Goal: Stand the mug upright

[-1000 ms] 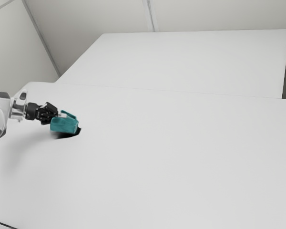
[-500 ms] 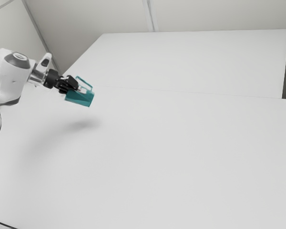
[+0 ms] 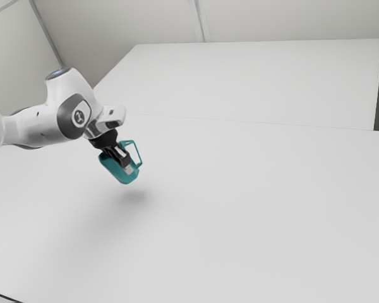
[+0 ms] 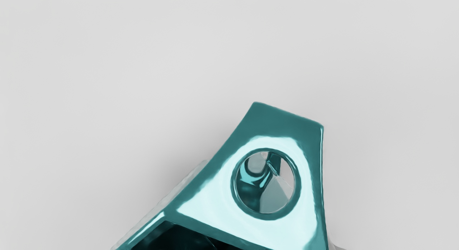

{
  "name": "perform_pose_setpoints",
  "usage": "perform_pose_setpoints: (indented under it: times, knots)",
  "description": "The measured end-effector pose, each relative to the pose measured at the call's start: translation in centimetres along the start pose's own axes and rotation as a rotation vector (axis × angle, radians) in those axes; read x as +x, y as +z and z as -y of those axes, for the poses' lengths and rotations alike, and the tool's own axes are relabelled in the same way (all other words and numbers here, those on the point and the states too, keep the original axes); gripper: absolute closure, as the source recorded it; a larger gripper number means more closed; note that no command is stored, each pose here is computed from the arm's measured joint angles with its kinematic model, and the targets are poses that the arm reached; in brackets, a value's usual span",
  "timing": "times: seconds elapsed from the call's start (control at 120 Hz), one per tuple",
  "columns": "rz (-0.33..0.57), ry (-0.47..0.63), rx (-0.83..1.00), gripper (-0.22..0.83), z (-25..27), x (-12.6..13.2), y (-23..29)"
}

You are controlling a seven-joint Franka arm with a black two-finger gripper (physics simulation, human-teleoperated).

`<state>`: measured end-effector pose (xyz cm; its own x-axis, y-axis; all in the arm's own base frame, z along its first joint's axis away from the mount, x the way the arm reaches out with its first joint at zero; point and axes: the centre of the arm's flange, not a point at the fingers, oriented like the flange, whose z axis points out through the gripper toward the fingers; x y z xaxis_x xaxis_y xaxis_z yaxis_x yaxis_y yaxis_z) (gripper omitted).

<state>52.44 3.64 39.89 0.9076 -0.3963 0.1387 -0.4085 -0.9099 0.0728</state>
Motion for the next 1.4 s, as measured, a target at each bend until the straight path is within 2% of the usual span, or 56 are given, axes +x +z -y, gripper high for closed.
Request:
perform_pose_setpoints:
  times: [0.233,0.842,1.4]
  knots:
    - [-0.023,-0.06,0.123,0.78,2.0,-2.5,1.7]
    - [0.084,-0.246,0.124,0.78,1.7,-3.2,5.3]
    - [0.108,-0.331,0.123,0.78,1.7,-3.5,6.6]
